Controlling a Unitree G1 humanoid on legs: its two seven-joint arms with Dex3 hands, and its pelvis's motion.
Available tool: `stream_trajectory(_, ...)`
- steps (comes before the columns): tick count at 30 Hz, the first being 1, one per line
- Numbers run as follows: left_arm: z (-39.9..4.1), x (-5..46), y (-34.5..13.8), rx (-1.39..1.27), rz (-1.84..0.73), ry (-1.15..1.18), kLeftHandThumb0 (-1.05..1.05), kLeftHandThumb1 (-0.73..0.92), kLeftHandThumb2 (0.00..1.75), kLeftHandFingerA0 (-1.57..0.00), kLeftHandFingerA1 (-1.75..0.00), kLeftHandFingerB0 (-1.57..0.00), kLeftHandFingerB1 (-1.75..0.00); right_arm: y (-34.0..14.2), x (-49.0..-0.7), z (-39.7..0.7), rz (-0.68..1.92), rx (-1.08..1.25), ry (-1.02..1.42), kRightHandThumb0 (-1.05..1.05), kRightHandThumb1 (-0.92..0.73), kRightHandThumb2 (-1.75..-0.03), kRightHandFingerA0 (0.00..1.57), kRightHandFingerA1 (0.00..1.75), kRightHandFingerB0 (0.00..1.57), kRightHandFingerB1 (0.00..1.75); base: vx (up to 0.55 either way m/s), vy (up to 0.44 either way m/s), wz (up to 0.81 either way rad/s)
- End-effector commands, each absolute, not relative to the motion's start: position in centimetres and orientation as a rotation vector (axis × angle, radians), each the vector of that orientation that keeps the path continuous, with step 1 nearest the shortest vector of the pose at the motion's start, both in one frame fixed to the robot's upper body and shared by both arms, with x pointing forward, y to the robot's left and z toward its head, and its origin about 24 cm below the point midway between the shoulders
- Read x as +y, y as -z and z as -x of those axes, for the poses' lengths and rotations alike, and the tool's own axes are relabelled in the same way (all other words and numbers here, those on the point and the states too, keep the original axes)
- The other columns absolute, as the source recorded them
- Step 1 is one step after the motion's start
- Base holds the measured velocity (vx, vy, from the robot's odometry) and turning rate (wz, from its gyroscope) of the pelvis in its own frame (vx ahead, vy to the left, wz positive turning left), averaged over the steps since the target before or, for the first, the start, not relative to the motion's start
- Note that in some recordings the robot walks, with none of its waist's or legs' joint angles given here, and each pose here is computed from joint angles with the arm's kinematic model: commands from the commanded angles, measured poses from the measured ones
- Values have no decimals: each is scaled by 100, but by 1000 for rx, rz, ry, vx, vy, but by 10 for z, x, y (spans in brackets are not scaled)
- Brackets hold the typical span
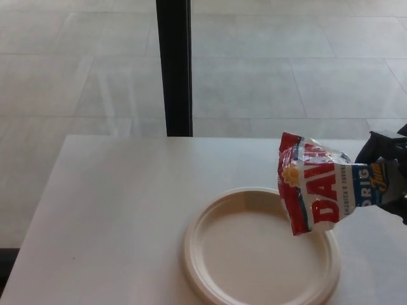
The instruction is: The robot uses its right hand to pick up a bag of sunflower seeds kept in the middle of the desk and tilts it over a plate kept next to it to pour out a few seeds and then puts the bag of seeds back on the desk
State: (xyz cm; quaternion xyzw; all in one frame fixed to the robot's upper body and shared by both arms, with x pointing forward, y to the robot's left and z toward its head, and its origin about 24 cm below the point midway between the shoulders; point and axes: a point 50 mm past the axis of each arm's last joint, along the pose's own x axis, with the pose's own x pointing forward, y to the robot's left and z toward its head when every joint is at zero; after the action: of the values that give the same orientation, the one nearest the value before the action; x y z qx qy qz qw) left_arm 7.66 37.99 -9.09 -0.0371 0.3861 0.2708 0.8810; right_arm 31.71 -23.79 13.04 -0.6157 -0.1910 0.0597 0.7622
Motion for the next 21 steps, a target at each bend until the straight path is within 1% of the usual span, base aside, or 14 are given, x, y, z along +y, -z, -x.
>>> stream_trajectory(1, -74, 387, 86, 800, 54, -579, -85, 84, 65, -41, -64, -42, -43, -144, -235, -319, 1444, -472, -165, -20, -64, -77, 90, 168, 82, 88, 0, 0, 0)
stream_trajectory(2, -74, 387, 86, 804, 52, -580, -84, 84, 65, -40, -65, -42, -43, -145, -234, -319, 1450, -492, -167, -22, -65, -75, 94, 164, 82, 69, 0, 0, 0)
stream_trajectory(4, -73, 387, 86, 807, 54, -581, -83, 84, 65, -40, -64, -42, -42, -148, -231, -319, 1460, -531, -174, -23, -65, -74, 96, 159, 83, 67, 0, 0, 0)
stream_trajectory(5, -73, 387, 86, 806, 47, -575, -83, 85, 65, -40, -65, -41, -42, -150, -230, -320, 1480, -539, -178, -29, -51, -99, 122, 133, 81, 81, 0, 0, 0)
stream_trajectory(7, -73, 387, 86, 804, 50, -575, -83, 85, 65, -40, -65, -41, -42, -151, -229, -320, 1483, -547, -180, -29, -51, -99, 122, 133, 81, 81, 0, 0, 0)
stream_trajectory(8, -76, 388, 85, 796, 51, -576, -84, 85, 65, -40, -66, -40, -43, -155, -227, -322, 1508, -550, -187, -24, -64, -77, 95, 171, 86, 77, 0, 0, 0)
stream_trajectory(10, -76, 389, 84, 793, 54, -577, -86, 84, 65, -41, -67, -41, -43, -157, -227, -323, 1542, -565, -186, -19, -63, -80, 94, 172, 83, 82, 0, 0, 0)
stream_trajectory(11, -75, 389, 84, 801, 30, -560, -92, 70, 85, -36, -64, -35, -47, -160, -229, -324, 1577, -585, -181, -19, -62, -80, 95, 173, 83, 90, 0, 0, 0)
stream_trajectory(13, -75, 389, 84, 802, 27, -558, -92, 70, 85, -36, -64, -35, -47, -161, -230, -325, 1583, -589, -181, -19, -62, -80, 95, 173, 83, 90, 0, 0, 0)
stream_trajectory(14, -75, 389, 84, 800, 36, -561, -85, 85, 66, -38, -62, -39, -41, -162, -231, -326, 1580, -584, -178, -19, -61, -83, 90, 175, 75, 126, 0, 0, 0)
stream_trajectory(15, -75, 389, 84, 801, 39, -564, -84, 86, 66, -38, -61, -39, -41, -165, -232, -327, 1581, -583, -175, -19, -59, -86, 89, 175, 75, 145, 0, 0, 0)
stream_trajectory(16, -75, 389, 84, 803, 39, -566, -89, 71, 81, -38, -63, -37, -45, -166, -233, -327, 1582, -588, -171, -18, -59, -89, 86, 175, 71, 152, 0, 0, 0)
stream_trajectory(19, -74, 390, 83, 798, 41, -575, -85, 84, 65, -39, -65, -43, -43, -166, -231, -328, 1571, -596, -170, -17, -58, -89, 87, 175, 71, 151, 0, 0, 0)
stream_trajectory(21, -75, 390, 84, 796, 55, -587, -84, 84, 65, -40, -63, -43, -42, -166, -229, -328, 1558, -600, -168, -19, -59, -88, 88, 175, 73, 145, 0, 0, 0)
